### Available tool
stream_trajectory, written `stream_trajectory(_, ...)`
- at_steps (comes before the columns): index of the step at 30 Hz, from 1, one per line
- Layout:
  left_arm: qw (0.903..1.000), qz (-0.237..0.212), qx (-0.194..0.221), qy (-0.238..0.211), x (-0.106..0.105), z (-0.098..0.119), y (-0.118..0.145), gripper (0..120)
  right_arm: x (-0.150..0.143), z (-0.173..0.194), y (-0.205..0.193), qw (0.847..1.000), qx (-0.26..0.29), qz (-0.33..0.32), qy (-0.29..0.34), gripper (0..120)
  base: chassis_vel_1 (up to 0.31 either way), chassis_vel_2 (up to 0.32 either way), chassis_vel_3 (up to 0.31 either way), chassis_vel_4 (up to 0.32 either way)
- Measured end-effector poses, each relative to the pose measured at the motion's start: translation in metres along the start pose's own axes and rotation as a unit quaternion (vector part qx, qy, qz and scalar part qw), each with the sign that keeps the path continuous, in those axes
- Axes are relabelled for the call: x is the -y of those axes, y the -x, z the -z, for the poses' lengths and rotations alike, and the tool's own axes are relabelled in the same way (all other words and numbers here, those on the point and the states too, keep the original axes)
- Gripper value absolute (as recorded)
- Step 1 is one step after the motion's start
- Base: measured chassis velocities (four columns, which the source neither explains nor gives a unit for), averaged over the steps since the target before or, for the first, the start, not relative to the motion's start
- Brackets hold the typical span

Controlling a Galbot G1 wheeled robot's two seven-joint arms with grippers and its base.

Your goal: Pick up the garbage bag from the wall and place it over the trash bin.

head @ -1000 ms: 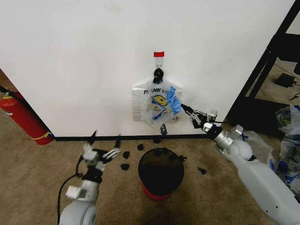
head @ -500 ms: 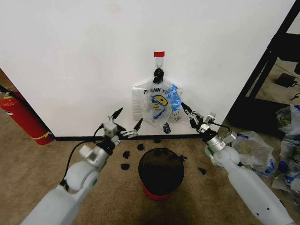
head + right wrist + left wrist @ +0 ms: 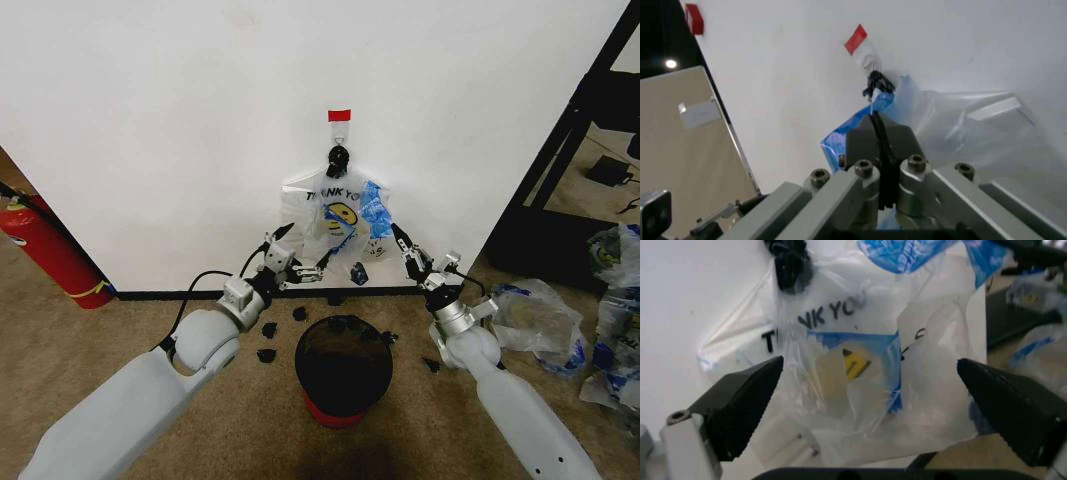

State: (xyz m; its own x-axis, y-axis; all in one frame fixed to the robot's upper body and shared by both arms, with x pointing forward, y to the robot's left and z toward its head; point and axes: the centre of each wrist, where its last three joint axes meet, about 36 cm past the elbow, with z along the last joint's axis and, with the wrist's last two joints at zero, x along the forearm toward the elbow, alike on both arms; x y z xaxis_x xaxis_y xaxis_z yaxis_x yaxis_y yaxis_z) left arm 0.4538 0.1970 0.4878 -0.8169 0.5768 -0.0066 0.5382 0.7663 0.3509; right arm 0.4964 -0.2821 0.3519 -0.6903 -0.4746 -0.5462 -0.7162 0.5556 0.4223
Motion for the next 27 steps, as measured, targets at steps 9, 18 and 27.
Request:
stream_trajectory(9,0.9990,-0.004,-0.016,0.042,0.022,-0.006,0.034,83,-0.008,-0.013,-0.006,1.000,0.005,0.001,0.019,0,0.000,0.000,0.000,0.000)
stream_trajectory(18,0.9982,-0.019,-0.034,0.046,0.035,-0.013,0.063,50,-0.008,-0.009,-0.005,1.000,0.010,0.005,0.013,0,0.000,0.000,0.000,0.000)
stream_trajectory(27,0.9963,-0.011,-0.052,0.067,0.027,-0.017,0.083,19,-0.009,-0.010,-0.006,1.000,0.009,0.015,0.010,0,0.000,0.000,0.000,0.000)
